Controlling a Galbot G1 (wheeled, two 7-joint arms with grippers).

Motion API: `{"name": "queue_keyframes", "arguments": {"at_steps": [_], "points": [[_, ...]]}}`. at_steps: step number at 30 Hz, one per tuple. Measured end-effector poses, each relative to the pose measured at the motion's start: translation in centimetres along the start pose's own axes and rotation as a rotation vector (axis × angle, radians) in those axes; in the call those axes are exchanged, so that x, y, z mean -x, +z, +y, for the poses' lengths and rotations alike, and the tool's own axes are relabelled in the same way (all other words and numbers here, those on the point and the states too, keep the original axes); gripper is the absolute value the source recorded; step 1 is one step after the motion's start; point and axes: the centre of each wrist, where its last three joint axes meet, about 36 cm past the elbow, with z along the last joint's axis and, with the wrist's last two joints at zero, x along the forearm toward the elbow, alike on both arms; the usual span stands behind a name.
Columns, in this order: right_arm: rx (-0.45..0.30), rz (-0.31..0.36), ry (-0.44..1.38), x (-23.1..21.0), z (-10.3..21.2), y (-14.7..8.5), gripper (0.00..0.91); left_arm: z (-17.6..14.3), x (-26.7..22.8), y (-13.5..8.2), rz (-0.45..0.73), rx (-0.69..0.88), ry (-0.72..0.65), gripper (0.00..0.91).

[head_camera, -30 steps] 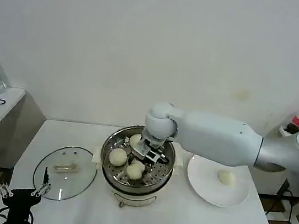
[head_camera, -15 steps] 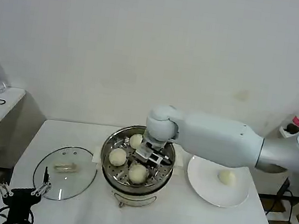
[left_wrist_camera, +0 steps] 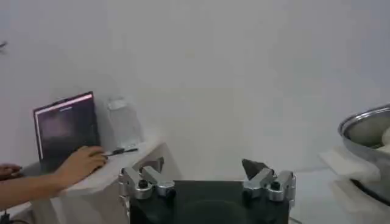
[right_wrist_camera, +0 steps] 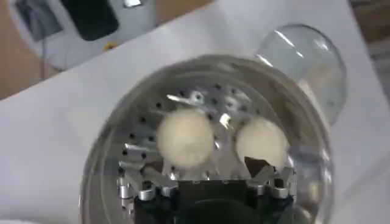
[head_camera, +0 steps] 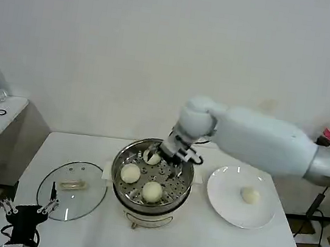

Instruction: Take steamed baozi put them in steamer then cover it.

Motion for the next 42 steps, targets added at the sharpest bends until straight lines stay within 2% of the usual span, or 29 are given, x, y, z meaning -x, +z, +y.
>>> {"name": "queue_keyframes", "arguments": {"at_steps": [5,10,16,19,29,42], "points": [[0.155,0.065,0.038,-2.4,3.2,4.0,0.907,-0.2,0.4,-0.1,-0.011,-0.003,0.014,0.907],[0.312,0.15,0.06,-4.4,8.3,8.7,0.907,-0.4,0.9,-0.2,-0.027,-0.004,0.029,0.907],[0.467,0.245,0.07,-5.4,15.1,13.1,0.907,-0.6,1.2,-0.2,-0.034,0.001,0.046,0.907],[0.523,0.275,0.07,-5.1,17.8,14.7,0.907,-0.7,1.3,-0.1,-0.034,0.002,0.047,0.907],[0.663,0.328,0.038,-1.5,24.6,18.7,0.907,-0.5,1.4,0.0,-0.031,0.011,0.038,0.907],[0.736,0.331,-0.024,4.8,27.8,21.0,0.907,-0.2,1.1,0.4,-0.015,0.016,0.025,0.907]]}}
